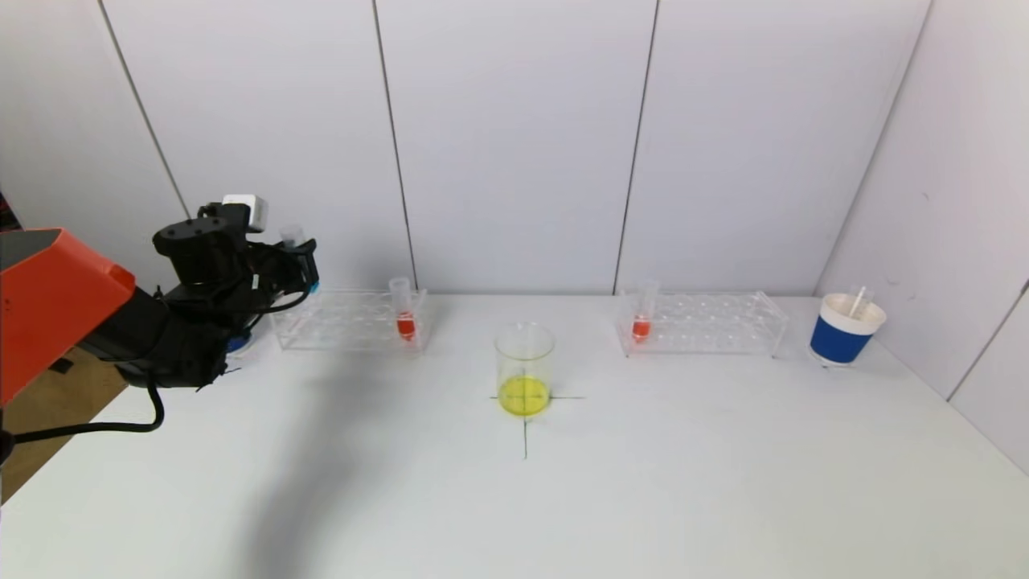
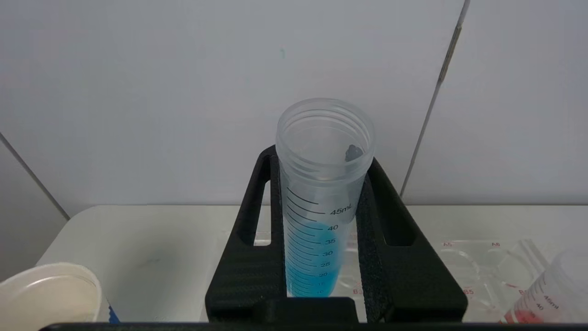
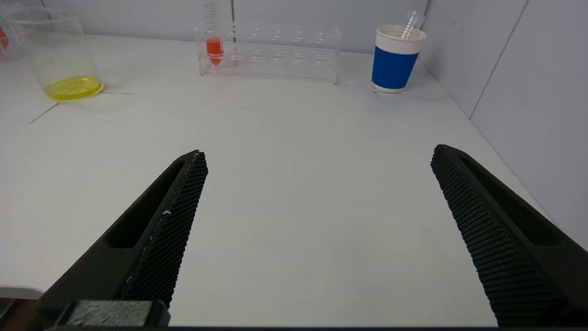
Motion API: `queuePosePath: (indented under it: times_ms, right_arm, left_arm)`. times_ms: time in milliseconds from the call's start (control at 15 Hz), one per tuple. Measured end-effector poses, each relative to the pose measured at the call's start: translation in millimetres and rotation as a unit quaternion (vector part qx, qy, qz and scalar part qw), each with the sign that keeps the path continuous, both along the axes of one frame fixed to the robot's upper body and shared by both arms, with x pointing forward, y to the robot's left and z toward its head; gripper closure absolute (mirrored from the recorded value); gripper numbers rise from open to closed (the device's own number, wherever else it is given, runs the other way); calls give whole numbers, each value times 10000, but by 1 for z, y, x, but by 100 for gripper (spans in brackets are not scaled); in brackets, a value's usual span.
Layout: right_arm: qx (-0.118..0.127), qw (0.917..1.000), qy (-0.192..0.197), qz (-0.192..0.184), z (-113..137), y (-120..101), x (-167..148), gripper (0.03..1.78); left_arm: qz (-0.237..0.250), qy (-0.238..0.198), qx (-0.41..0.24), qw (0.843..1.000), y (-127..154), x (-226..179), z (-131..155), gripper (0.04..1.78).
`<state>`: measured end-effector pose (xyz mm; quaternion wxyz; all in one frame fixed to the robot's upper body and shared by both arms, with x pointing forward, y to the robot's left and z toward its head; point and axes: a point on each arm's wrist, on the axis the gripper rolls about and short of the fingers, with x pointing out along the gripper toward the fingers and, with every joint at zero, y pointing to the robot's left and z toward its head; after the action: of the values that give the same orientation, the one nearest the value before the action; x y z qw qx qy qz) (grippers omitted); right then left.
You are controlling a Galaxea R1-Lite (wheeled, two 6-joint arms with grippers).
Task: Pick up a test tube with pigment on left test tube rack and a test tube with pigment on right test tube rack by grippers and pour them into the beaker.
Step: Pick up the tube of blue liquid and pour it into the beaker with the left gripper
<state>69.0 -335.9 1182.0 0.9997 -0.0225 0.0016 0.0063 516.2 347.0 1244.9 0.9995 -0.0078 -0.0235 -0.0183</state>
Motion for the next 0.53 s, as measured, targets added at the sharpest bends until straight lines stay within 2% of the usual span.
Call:
queuePosePath:
  times_ms: [533]
  right_arm:
    - [-2,10000,-2,0,0,0,0,4]
  left_arm:
    - [-397,-120,9,9991,-32,-4,57,137]
